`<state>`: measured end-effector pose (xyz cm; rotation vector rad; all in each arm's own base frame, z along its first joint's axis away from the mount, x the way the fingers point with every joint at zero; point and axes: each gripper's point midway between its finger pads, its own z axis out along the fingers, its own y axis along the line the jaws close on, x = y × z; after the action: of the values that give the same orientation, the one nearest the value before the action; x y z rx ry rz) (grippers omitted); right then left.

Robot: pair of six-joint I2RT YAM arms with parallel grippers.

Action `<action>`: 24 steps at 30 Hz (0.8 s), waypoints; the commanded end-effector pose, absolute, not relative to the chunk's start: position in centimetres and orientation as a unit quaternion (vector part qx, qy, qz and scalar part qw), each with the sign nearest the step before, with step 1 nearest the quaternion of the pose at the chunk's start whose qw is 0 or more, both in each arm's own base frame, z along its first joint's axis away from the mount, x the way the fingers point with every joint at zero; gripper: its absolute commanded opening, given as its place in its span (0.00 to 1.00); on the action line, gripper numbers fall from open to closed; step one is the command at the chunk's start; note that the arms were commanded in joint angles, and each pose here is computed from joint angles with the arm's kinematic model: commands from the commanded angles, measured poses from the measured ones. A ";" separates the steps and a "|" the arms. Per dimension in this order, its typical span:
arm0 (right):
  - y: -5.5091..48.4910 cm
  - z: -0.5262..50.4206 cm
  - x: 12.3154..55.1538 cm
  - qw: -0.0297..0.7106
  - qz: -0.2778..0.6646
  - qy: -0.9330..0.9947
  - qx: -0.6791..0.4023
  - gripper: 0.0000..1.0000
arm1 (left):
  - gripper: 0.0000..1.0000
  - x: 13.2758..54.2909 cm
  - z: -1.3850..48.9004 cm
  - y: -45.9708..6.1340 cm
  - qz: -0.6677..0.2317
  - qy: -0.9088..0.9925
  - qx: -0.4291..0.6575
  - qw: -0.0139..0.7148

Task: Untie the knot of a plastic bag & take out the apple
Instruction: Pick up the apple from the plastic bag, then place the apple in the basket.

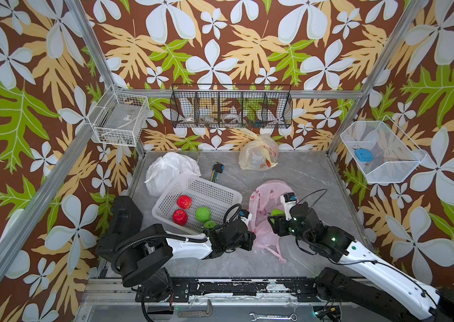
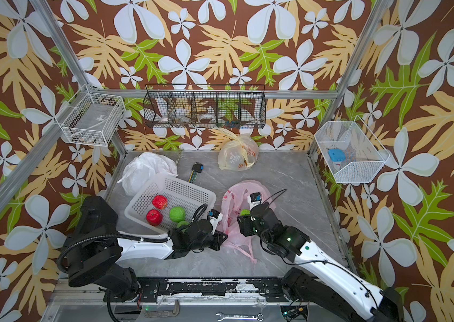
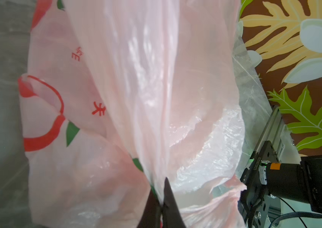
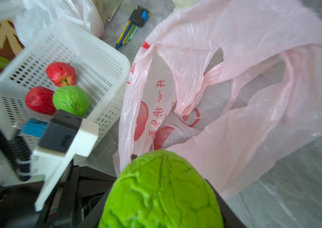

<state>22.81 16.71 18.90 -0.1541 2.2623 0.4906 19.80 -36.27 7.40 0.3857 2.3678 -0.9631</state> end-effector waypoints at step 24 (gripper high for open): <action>41.9 20.8 32.9 0.303 0.271 0.872 -0.273 0.63 | 0.00 14.4 7.9 -35.2 -0.417 0.856 0.124 0.278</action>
<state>34.02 40.81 22.13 -0.6265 2.2590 0.6844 14.04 -34.86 7.05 0.3806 2.3339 -1.0936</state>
